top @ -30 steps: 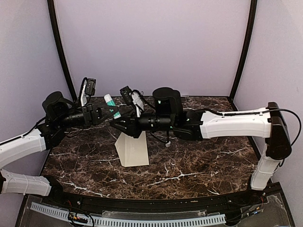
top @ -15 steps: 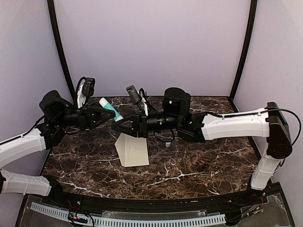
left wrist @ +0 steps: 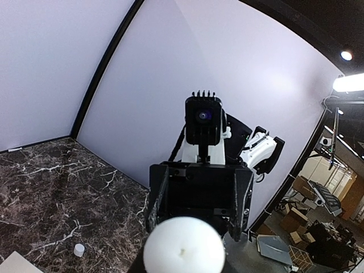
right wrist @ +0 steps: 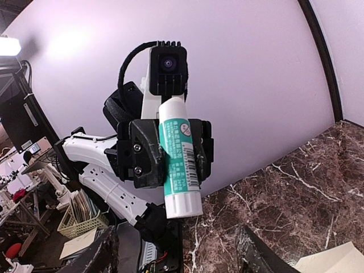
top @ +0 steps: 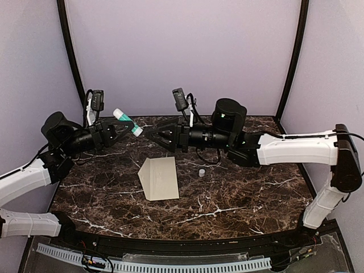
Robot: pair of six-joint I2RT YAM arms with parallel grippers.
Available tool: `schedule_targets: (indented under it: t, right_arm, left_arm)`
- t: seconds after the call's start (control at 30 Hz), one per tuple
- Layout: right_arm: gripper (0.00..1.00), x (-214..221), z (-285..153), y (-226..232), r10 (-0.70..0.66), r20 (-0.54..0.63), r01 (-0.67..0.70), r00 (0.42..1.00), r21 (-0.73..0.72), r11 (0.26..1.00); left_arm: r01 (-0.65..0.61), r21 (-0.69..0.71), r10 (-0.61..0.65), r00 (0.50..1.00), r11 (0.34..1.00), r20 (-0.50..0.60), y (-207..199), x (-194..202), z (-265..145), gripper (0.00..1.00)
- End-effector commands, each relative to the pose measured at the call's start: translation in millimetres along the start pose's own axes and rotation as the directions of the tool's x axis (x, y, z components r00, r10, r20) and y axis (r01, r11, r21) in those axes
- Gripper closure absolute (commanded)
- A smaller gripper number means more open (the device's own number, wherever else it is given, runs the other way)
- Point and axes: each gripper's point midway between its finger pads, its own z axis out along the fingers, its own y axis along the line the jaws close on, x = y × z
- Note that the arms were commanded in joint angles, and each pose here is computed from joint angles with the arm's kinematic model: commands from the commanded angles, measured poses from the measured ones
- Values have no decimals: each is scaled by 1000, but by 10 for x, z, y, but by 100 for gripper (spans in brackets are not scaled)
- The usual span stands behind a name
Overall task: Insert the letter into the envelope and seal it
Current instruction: Unscrew the solid glue.
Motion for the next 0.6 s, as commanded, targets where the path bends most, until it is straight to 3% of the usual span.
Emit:
schedule_targets:
  t: [0.0, 0.2, 0.57]
  right_arm:
    - [33, -81, 107, 73, -23, 28, 24, 999, -16, 1000]
    - [35, -63, 245, 63, -21, 2, 21, 1000, -27, 999]
    - [58, -62, 349, 51, -10, 0, 10, 1000, -47, 999]
  left_arm:
    - [-3, 19, 3, 1000, 1000, 23, -23, -50, -2, 100]
    - [-3, 52, 3, 1000, 999, 0, -71, -22, 12, 100]
    - [7, 71, -5, 1000, 997, -29, -63, 35, 39, 100]
